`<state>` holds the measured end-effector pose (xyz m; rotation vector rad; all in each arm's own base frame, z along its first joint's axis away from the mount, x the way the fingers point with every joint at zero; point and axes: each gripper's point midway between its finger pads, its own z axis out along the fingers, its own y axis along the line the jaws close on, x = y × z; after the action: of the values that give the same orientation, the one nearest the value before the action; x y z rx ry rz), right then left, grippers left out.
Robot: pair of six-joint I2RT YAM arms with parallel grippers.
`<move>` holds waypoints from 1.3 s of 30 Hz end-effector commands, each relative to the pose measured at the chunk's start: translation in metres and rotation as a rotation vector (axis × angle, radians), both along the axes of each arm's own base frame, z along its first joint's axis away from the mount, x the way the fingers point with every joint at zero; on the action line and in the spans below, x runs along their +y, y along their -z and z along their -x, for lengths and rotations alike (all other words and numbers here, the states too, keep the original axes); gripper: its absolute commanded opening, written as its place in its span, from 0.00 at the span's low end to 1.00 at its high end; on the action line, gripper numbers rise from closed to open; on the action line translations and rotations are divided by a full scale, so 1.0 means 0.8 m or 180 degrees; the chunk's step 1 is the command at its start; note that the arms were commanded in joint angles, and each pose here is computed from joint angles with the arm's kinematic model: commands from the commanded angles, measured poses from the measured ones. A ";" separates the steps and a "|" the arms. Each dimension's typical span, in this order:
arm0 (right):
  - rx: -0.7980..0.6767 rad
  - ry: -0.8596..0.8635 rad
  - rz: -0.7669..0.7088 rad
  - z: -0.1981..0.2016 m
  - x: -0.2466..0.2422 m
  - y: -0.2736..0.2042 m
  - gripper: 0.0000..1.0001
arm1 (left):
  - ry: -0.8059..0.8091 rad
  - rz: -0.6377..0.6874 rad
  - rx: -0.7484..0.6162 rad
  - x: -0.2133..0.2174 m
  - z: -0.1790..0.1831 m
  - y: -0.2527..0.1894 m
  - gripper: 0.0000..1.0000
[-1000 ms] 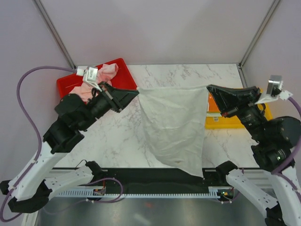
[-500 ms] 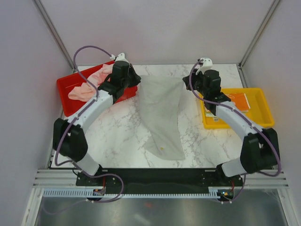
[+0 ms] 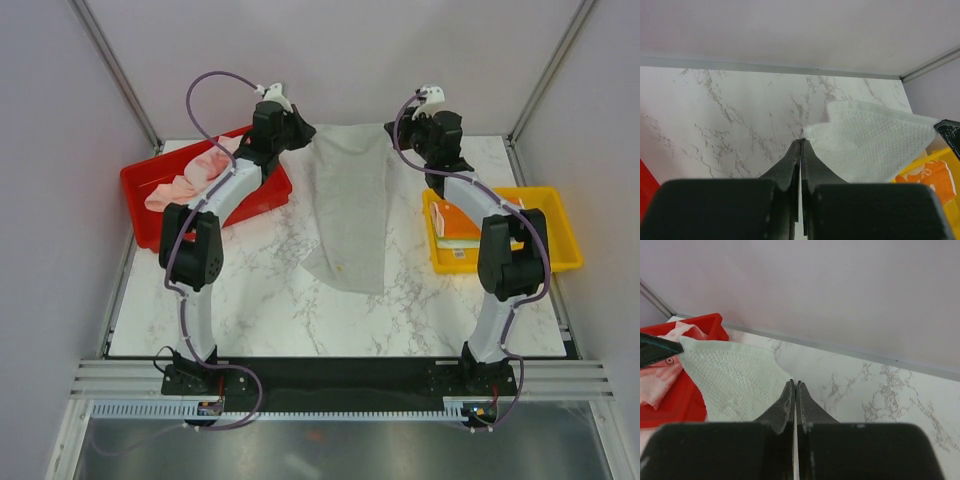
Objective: Fold and stack the towels
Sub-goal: Flatten out the crumpled towel
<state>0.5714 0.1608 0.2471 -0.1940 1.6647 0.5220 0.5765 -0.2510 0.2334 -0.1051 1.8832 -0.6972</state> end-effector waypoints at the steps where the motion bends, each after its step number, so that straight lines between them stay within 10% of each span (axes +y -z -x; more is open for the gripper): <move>1: -0.0547 0.0083 -0.0013 0.001 -0.028 -0.073 0.00 | 0.0114 0.0021 -0.0600 0.007 -0.005 -0.081 0.02; 9: -0.0482 -0.0473 -0.0124 0.120 -0.010 -0.136 0.00 | 0.0238 -0.0026 -0.0847 0.025 0.117 -0.153 0.02; 17: -0.0736 -0.0923 -0.0416 0.351 -0.010 -0.212 0.00 | 0.0804 0.0238 -0.1200 0.024 0.362 -0.234 0.02; 22: -0.1126 -0.1125 -0.0759 0.448 -0.013 -0.279 0.00 | 0.1069 0.0561 -0.1157 0.015 0.441 -0.249 0.02; 29: -0.1339 -0.0820 -0.0840 0.415 -0.026 -0.334 0.00 | 0.0589 0.0336 -0.1137 0.020 0.397 -0.275 0.02; 39: -0.0671 -0.0443 -0.0289 0.158 -0.013 -0.199 0.00 | -0.0046 -0.0272 -0.0710 0.023 0.168 -0.198 0.02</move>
<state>0.3950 0.1526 0.4207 -0.2577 1.4287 0.7548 0.3934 -0.2491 0.3852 0.0575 1.7236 -0.6511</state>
